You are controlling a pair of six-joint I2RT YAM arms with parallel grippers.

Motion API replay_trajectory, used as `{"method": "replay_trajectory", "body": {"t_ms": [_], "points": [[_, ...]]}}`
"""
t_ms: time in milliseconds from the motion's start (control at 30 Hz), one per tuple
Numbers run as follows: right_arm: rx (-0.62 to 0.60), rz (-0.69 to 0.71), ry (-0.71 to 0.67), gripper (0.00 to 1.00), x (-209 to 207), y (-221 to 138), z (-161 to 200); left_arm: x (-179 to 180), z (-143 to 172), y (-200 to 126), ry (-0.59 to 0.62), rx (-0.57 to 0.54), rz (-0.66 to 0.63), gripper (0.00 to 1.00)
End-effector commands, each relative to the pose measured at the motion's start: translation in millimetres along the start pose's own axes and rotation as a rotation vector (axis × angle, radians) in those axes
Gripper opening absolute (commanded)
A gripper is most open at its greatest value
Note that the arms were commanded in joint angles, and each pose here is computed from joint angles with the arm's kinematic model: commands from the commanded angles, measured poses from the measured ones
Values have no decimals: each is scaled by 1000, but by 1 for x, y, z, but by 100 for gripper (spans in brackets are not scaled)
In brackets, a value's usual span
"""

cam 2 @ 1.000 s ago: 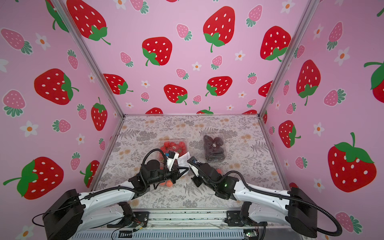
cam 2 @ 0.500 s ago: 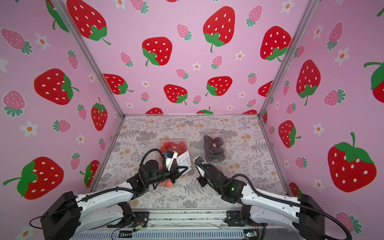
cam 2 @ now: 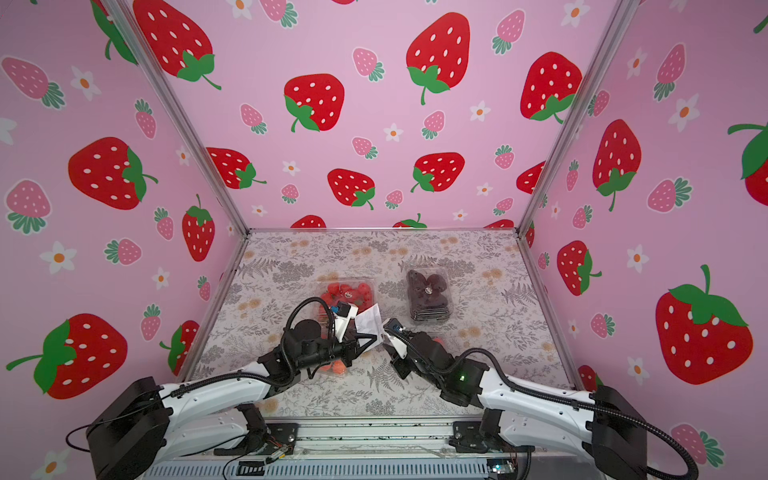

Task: Label fruit boxes
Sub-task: Tear off the label from the label sticker.

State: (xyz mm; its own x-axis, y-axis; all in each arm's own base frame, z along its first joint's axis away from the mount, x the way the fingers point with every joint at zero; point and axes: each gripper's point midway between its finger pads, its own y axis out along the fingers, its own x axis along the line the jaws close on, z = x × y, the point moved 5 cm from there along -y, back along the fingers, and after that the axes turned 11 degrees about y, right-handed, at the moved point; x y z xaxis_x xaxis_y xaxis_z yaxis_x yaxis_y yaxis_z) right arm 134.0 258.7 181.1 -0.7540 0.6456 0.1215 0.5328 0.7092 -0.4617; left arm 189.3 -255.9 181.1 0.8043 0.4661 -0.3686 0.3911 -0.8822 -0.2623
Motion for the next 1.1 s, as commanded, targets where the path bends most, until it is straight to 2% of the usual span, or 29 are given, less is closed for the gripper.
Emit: {"method": "replay_trajectory", "body": {"t_ms": [0, 167, 233, 433, 600, 867, 1067], "points": [[-55, -53, 3, 31, 11, 1, -21, -9, -17, 1, 23, -48, 44, 0], [-63, -24, 10, 30, 9, 4, -23, -8, -16, 3, 22, -45, 45, 0], [-59, 2, 11, 27, 6, 7, -22, -8, -15, 3, 20, -43, 44, 0], [-41, 56, 8, 0, 0, 10, -20, -8, -16, 0, 23, -49, 41, 0], [-55, 53, 22, 0, -4, 0, -15, -3, -13, 1, 20, -41, 5, 0], [-36, 138, 27, 0, -18, -8, -6, 1, -12, 0, 13, -31, -34, 0], [-1, 192, 51, 0, -24, -9, -2, -3, -2, 22, 3, 69, 8, 0]]}}
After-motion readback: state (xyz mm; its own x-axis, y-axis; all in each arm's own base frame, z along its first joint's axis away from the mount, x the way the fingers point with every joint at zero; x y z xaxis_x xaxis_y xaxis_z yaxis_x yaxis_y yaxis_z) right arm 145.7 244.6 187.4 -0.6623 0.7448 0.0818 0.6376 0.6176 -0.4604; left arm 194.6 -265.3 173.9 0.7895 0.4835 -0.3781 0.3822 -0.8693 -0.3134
